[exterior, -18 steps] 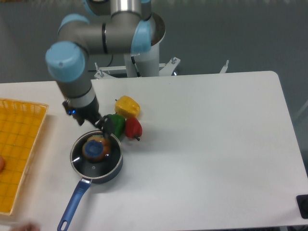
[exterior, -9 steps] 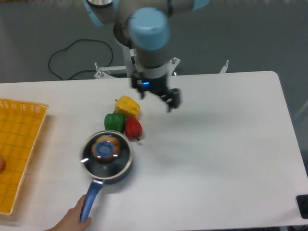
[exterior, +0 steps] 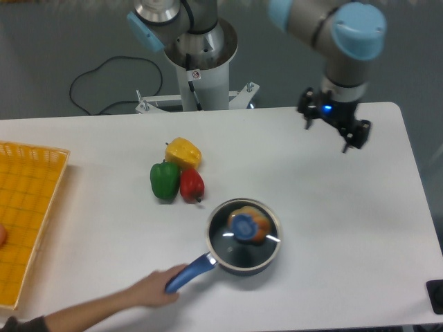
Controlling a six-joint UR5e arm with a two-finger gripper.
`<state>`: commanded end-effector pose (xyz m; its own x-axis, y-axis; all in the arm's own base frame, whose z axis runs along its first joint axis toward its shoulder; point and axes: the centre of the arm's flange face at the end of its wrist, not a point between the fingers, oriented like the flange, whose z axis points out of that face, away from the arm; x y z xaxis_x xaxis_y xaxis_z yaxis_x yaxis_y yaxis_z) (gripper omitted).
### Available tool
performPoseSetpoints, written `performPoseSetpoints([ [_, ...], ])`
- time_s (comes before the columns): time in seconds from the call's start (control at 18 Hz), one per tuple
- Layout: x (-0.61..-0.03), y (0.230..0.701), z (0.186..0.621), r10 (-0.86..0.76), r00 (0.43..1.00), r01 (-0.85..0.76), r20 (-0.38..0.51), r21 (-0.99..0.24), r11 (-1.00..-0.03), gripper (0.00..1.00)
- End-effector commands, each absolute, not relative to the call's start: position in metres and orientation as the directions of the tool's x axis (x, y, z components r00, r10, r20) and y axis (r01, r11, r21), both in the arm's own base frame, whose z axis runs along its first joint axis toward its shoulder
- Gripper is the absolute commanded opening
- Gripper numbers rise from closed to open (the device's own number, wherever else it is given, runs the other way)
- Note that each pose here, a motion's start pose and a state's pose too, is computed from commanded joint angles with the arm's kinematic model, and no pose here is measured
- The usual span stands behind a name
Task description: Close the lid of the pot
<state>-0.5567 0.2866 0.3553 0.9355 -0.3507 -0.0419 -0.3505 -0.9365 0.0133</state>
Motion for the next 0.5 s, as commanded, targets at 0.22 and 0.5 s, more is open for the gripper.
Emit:
performPoseSetpoints([
  [0.22,-0.564,0.278,0.356,-0.441,0.896,-0.441,-0.043,0.017,-0.898,1.00],
  [0.5,-0.575,0.286,0.331,-0.460,0.886,-0.460,-0.049,0.019,-0.888,1.00],
])
